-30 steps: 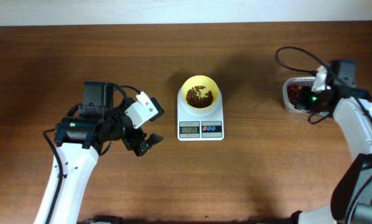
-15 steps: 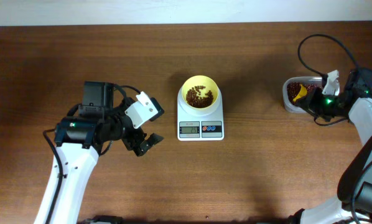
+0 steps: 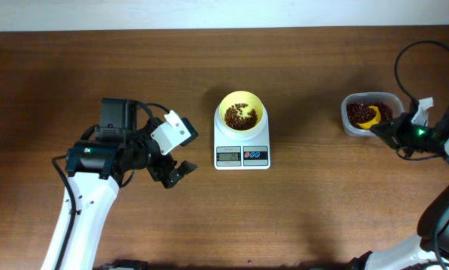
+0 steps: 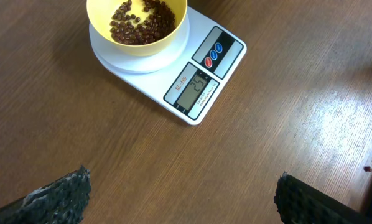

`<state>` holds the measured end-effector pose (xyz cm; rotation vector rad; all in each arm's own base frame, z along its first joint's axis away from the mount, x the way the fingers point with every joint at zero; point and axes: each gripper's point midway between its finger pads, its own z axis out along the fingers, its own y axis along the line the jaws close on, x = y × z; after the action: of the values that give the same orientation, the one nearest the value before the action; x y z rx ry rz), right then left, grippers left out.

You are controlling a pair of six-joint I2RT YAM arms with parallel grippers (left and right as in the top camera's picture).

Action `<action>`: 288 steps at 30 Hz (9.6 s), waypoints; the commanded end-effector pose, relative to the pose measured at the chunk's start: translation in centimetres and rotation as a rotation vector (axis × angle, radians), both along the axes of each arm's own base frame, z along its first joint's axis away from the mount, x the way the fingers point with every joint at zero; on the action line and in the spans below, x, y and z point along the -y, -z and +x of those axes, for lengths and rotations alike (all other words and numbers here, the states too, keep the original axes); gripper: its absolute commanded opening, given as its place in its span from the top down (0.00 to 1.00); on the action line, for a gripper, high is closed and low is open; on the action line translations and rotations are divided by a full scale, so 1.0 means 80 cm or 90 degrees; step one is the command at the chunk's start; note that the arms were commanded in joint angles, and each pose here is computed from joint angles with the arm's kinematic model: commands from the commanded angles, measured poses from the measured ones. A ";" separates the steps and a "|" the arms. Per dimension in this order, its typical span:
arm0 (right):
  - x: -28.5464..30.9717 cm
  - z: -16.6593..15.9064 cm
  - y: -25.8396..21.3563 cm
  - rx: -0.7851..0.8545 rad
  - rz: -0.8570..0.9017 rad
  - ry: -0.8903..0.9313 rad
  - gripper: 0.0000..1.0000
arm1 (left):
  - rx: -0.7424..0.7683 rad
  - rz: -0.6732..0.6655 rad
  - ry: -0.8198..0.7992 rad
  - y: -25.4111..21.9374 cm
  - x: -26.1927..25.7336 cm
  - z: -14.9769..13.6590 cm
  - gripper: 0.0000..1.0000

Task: Scoop item into bowl and weigh 50g on scale
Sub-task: 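Dip the scoop into the red beans and fill it, then carry the filled scoop over the yellow bowl with the right gripper, then tilt the scoop to pour beans into the yellow bowl, then return the scoop to the bean tub and scoop more beans, then carry the scoop over the bowl and pour beans in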

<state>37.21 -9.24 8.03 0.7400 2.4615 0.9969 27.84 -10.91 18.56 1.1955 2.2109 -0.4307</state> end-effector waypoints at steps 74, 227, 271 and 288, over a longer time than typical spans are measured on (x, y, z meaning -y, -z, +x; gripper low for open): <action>-0.343 0.021 -0.091 0.274 0.183 -0.478 0.96 | 0.002 0.001 0.004 0.001 -0.002 -0.001 0.01; -0.025 0.014 -0.137 0.202 -0.639 -0.312 0.96 | 0.001 0.001 0.004 0.001 -0.002 -0.001 0.01; -0.385 0.027 -0.015 0.427 -0.521 -0.792 0.96 | 0.002 0.001 0.004 0.001 -0.002 -0.001 0.01; -0.402 0.014 -0.017 0.381 -0.405 -0.731 0.96 | 0.001 0.001 0.004 0.001 -0.002 -0.001 0.01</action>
<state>38.52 22.23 9.49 -1.1410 2.2643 0.4423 27.84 -10.91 18.54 1.1955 2.2112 -0.4309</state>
